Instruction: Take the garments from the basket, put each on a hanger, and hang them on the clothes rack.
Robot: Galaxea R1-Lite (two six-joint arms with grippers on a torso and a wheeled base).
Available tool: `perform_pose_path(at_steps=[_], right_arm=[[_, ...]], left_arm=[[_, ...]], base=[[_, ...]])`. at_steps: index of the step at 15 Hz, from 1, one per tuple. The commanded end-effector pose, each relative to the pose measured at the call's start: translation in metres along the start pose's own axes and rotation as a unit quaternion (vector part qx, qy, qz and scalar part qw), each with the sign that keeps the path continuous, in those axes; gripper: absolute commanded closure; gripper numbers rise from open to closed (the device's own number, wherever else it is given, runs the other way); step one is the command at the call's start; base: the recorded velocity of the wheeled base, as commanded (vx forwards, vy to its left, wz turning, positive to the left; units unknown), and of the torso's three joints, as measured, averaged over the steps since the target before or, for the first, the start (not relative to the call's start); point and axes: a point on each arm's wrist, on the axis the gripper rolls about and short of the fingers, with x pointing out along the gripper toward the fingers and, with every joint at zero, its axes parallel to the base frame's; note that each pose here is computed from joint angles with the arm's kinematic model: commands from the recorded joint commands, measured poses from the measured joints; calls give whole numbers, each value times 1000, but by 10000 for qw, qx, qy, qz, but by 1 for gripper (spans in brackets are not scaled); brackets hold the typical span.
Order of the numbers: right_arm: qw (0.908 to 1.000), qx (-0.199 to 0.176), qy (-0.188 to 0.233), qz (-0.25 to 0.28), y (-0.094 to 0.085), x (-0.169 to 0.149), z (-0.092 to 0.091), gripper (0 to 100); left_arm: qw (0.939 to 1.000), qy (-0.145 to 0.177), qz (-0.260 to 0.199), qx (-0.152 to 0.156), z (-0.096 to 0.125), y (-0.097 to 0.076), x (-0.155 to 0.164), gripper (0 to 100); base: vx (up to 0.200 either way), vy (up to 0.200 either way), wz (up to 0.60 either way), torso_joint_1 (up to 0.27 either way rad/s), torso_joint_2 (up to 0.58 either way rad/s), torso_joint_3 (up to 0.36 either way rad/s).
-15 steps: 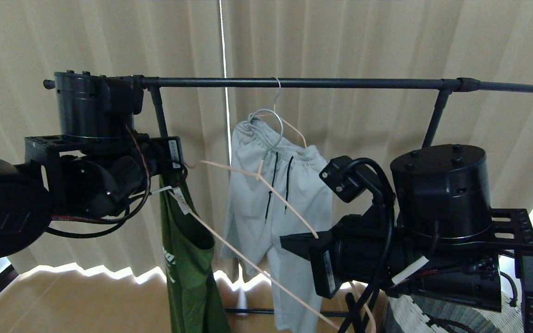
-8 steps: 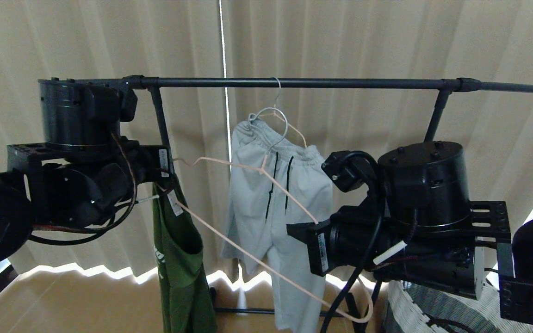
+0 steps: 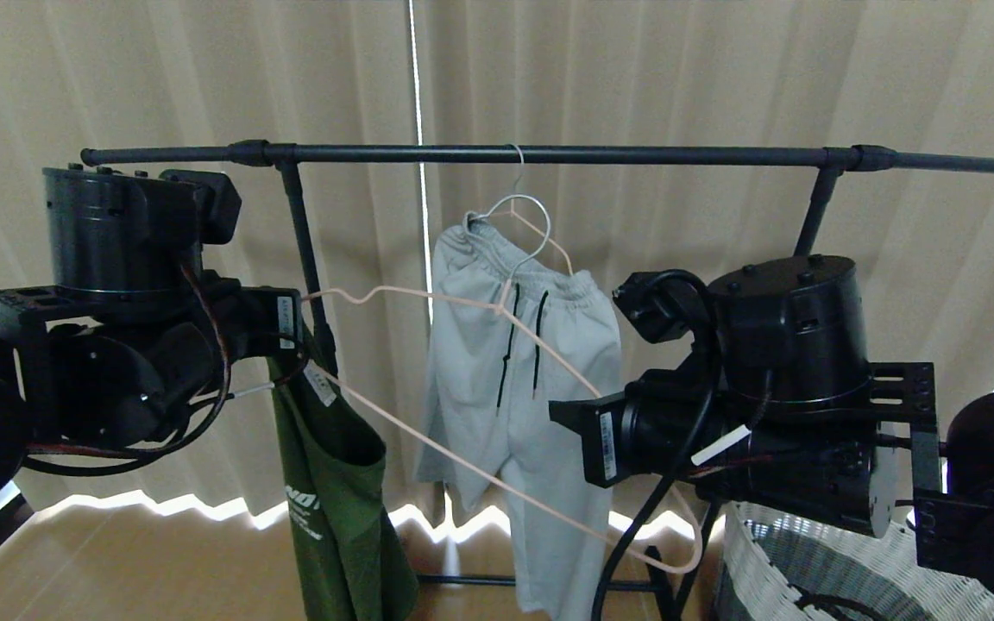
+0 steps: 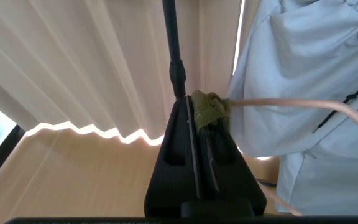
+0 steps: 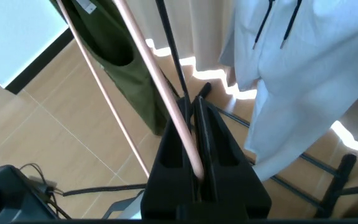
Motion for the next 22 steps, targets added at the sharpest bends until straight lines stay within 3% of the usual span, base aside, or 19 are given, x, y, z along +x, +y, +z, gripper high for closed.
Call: perform_pose_path(at_steps=[1, 8, 12, 19, 22], right_arm=[[10000, 3, -53, 85, 1, -8, 1, 100], [9994, -68, -145, 308, 11, -23, 1, 100], [9997, -81, 4, 231, 15, 4, 0, 100], [9995, -122, 146, 247, 21, 22, -4, 100], [9995, -115, 123, 249, 25, 38, 0, 100]], left_arm=[[10000, -29, -3, -28, 2, -2, 2, 100], [9998, 7, 187, -101, 3, 5, 13, 100], [9999, -14, 136, -101, 3, 3, 9, 100], [9999, -88, -71, -115, 5, -5, 0, 100], [9991, -216, -306, -203, 9, -8, -18, 100]], base=[[0, 0, 0, 0, 0, 0], [0, 0, 0, 0, 0, 0], [0, 0, 0, 0, 0, 0], [0, 0, 0, 0, 0, 0], [0, 0, 0, 0, 0, 0]])
